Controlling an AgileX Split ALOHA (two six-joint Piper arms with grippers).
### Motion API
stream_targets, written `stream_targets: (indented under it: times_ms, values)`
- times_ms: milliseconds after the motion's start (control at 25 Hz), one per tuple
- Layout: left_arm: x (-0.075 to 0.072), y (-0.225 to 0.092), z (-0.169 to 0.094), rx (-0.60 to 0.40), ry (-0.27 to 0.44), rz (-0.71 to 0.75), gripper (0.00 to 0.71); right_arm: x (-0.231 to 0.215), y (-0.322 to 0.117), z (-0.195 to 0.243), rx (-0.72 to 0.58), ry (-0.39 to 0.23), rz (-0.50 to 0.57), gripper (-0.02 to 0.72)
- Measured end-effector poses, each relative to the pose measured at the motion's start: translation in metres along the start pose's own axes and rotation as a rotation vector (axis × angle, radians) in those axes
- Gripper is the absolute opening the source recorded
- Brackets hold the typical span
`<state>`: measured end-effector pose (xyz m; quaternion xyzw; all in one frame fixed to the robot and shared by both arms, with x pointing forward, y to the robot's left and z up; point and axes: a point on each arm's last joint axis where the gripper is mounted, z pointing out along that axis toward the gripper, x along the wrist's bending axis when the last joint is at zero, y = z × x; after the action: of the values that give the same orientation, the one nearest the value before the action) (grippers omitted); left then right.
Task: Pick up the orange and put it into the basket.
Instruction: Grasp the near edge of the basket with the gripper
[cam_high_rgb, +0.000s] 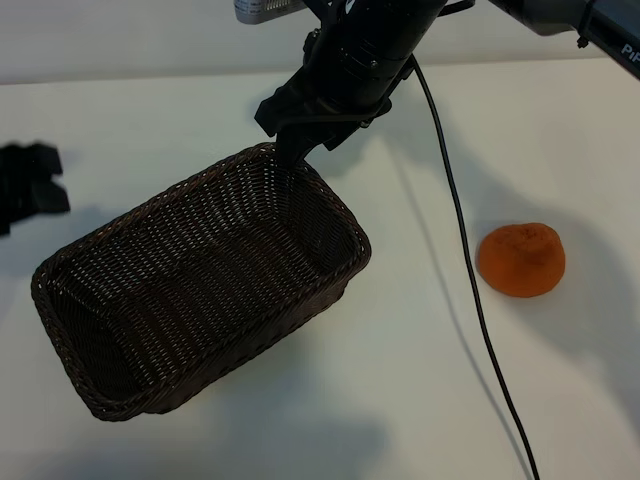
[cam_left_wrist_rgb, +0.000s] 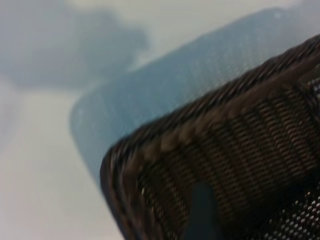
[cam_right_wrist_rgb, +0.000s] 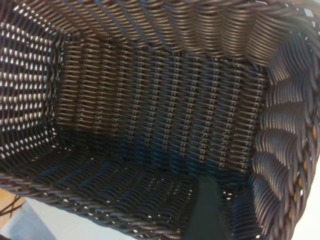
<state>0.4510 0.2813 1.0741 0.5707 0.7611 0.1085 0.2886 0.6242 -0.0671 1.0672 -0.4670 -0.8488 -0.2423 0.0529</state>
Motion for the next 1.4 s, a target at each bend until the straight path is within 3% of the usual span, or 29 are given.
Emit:
stream_targets:
  times_ms: [280, 600, 1000, 1400]
  values:
    - [0.026, -0.051, 0.001, -0.004, 0.076, -0.15, 0.588, -0.001, 0.0, 0.0, 0.001, -0.008, -0.003, 0.516]
    - [0.047, -0.093, 0.001, -0.042, 0.107, -0.282, 0.588, -0.001, 0.0, 0.0, 0.002, -0.01, -0.005, 0.516]
    - [0.057, -0.096, 0.028, -0.005, 0.188, -0.3, 0.588, -0.001, 0.0, 0.0, 0.002, -0.011, -0.006, 0.517]
    - [0.057, -0.086, 0.056, 0.001, 0.185, -0.3, 0.588, -0.001, 0.0, 0.0, 0.002, -0.011, -0.007, 0.518]
